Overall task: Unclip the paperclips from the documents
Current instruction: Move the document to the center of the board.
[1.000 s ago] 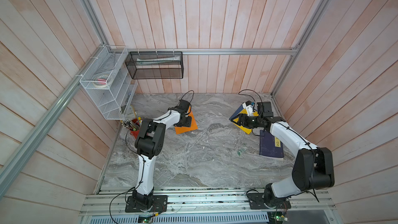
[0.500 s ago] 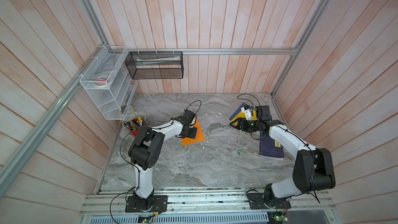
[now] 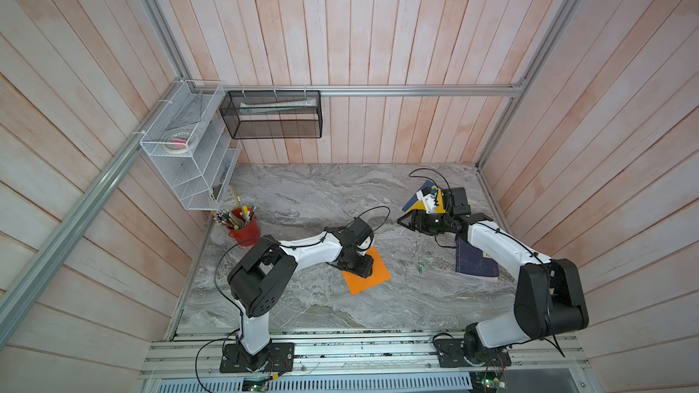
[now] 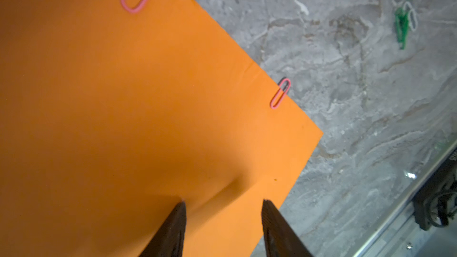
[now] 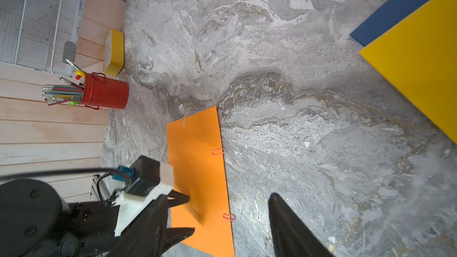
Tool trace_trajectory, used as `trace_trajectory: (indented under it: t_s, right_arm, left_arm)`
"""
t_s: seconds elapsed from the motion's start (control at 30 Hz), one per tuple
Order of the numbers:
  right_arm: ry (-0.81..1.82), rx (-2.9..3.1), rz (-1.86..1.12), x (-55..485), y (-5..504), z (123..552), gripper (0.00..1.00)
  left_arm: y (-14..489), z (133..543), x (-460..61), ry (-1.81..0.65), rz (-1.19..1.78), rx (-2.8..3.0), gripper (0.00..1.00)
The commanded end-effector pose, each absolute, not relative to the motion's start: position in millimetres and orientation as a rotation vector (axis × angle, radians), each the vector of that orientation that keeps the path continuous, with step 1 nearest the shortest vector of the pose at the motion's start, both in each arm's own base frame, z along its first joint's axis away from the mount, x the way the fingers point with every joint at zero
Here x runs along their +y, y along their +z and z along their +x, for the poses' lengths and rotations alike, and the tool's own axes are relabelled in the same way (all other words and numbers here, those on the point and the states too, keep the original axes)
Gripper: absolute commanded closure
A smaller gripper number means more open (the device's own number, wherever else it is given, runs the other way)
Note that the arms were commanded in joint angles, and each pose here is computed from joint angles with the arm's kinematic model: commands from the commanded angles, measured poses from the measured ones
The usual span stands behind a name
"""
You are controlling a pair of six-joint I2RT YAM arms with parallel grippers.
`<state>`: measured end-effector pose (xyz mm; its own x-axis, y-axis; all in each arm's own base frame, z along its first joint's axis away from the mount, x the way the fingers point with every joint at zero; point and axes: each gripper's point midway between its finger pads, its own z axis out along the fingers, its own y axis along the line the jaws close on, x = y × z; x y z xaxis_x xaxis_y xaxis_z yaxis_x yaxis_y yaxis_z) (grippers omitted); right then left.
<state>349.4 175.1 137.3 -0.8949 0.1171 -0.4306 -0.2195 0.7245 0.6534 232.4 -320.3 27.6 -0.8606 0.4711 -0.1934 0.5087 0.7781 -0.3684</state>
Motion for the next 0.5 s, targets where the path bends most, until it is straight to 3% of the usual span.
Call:
trace_trajectory:
  t_s: [0.0,0.2,0.47]
  right_arm:
    - [1.046,2.51,-0.073,179.0,124.5,342.4,0.33]
    - [1.049,2.536,-0.076,180.9,108.9,338.0,0.34]
    - [1.063,2.588,-0.11,195.6,84.8,326.1,0.33]
  left_arm:
    - [1.2,185.6,-286.8,-0.536,0.751,3.139,0.44]
    - [49.3,211.8,-312.4,-0.655,0.753,2.943,0.34]
    - [82.5,229.0,-314.5,-0.796,0.623,2.816,0.33]
